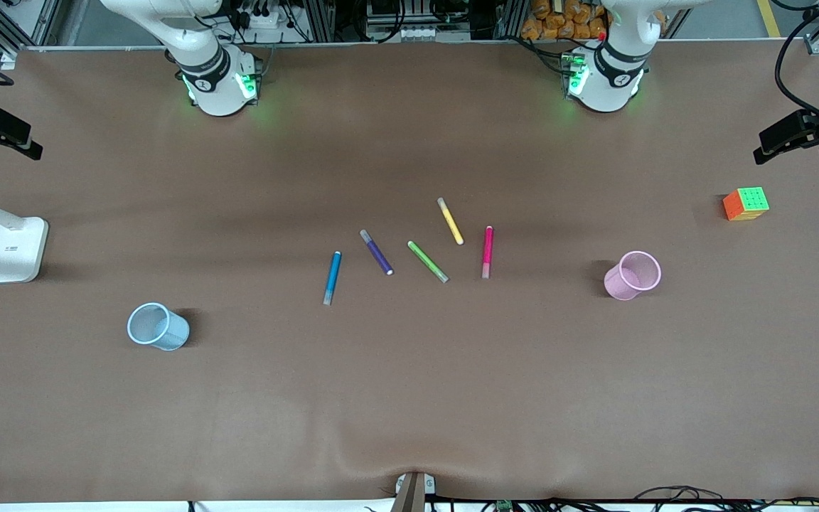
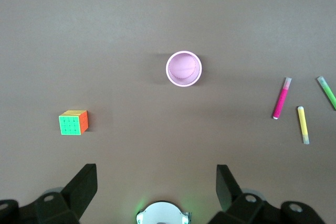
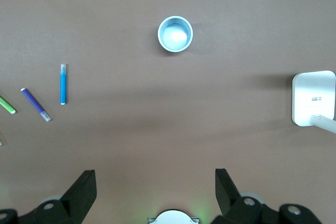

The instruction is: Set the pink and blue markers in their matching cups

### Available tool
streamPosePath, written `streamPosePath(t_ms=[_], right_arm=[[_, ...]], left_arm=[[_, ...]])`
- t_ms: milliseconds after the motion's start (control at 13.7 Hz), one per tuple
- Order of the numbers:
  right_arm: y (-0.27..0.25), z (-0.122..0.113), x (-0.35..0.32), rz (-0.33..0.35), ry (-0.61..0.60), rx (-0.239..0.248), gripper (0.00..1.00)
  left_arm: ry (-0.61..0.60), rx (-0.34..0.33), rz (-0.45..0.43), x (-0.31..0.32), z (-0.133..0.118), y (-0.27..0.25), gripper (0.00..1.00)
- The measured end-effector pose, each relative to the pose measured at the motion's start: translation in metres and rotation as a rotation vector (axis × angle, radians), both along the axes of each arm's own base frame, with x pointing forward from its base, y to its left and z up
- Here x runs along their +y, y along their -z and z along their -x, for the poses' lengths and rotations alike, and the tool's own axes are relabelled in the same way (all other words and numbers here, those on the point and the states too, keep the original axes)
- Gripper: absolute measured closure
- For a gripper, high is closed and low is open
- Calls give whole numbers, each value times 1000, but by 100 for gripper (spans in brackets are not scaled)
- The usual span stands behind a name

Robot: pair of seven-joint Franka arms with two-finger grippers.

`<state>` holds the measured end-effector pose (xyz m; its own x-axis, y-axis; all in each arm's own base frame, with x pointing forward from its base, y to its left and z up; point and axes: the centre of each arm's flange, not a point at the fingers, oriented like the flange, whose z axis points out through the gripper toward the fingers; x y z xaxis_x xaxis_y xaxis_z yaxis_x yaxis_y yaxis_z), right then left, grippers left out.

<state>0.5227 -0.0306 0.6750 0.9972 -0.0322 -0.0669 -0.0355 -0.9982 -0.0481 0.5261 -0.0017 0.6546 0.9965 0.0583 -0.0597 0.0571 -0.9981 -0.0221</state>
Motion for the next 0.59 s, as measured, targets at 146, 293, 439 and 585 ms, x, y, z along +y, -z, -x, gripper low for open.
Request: streamPosePath(t_ms=[146, 293, 439, 585], right_arm=[[0, 0, 0, 0, 1, -1, 0], [0, 0, -1, 0, 1, -1, 0], [0, 0, -2, 0, 3, -1, 0], [0, 0, -3, 0, 6, -1, 0]], left_arm=[[6, 8, 0, -3, 2, -1, 0], [10, 10, 0, -5, 2, -2, 0], [10, 15, 0, -5, 2, -1, 0], [9, 26, 1, -5, 0, 4, 0]])
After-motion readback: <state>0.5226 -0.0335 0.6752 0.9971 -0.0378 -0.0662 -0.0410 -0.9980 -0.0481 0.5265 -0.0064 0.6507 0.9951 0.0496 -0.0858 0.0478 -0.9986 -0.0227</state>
